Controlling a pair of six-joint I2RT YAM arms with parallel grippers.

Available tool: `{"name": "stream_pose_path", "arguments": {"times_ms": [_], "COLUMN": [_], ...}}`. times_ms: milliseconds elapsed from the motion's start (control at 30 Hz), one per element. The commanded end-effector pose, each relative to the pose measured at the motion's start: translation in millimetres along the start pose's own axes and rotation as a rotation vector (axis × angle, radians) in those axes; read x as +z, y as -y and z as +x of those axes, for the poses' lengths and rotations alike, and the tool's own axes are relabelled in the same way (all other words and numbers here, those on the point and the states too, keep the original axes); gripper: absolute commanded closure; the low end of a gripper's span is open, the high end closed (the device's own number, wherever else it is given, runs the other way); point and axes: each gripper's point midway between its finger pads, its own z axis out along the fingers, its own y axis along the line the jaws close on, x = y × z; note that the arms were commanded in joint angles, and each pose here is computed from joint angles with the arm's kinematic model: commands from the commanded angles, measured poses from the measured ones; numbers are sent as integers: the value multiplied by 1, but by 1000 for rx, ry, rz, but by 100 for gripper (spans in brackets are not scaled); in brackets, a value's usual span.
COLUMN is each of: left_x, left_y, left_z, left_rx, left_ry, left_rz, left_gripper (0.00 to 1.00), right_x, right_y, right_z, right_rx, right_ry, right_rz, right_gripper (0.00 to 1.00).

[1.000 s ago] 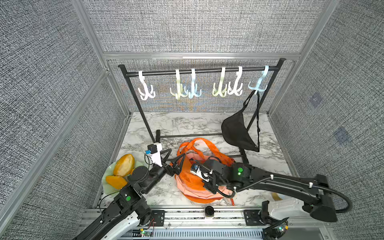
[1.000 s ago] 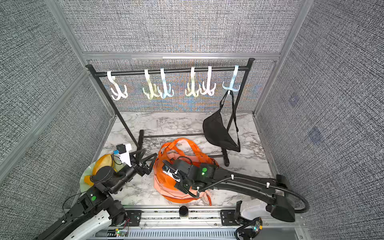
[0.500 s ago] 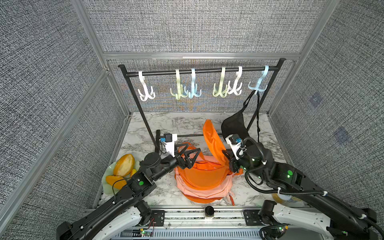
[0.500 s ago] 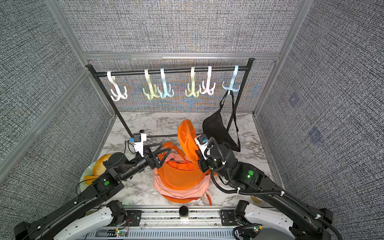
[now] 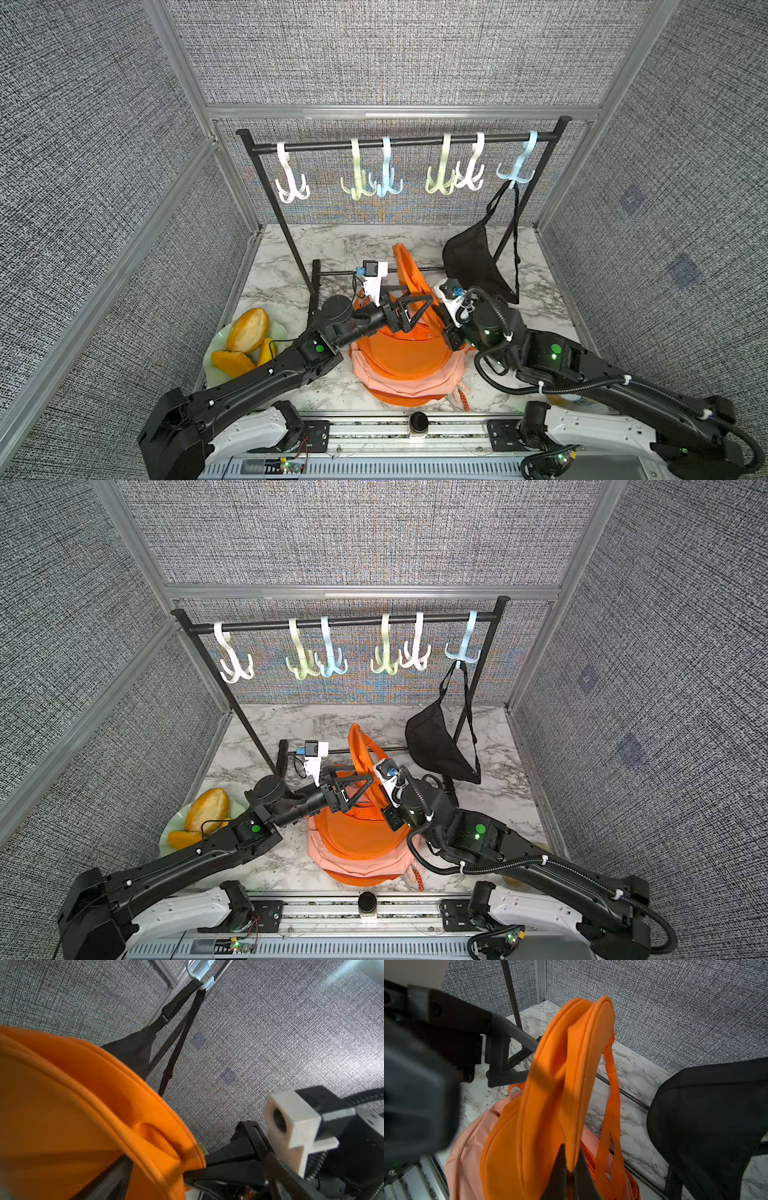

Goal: Hang the bag on a hook
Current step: Pick up the bag from the bag.

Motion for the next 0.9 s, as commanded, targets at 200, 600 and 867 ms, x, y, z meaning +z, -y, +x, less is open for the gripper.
{"name": "stream_pose_path", "arguments": {"times_ms": [200,600,867], "left_x": [4,-8,-4], "left_y": [-18,-42,-33], "left_z": [1,-3,-6], "left_rx": [6,41,58], "left_ry": [11,18,23], "left_rz": [-98,-264,-219], "left_gripper": [24,79,54], "right_x": [9,14,21], "right_y": [1,-16,-25], "right_z": [-5,-3,-5], "right_rx": [-114,-224,-266], "right_ry": [13,-1,-12], "right_rz": [176,198,205], "right_gripper": [100,100,100]}}
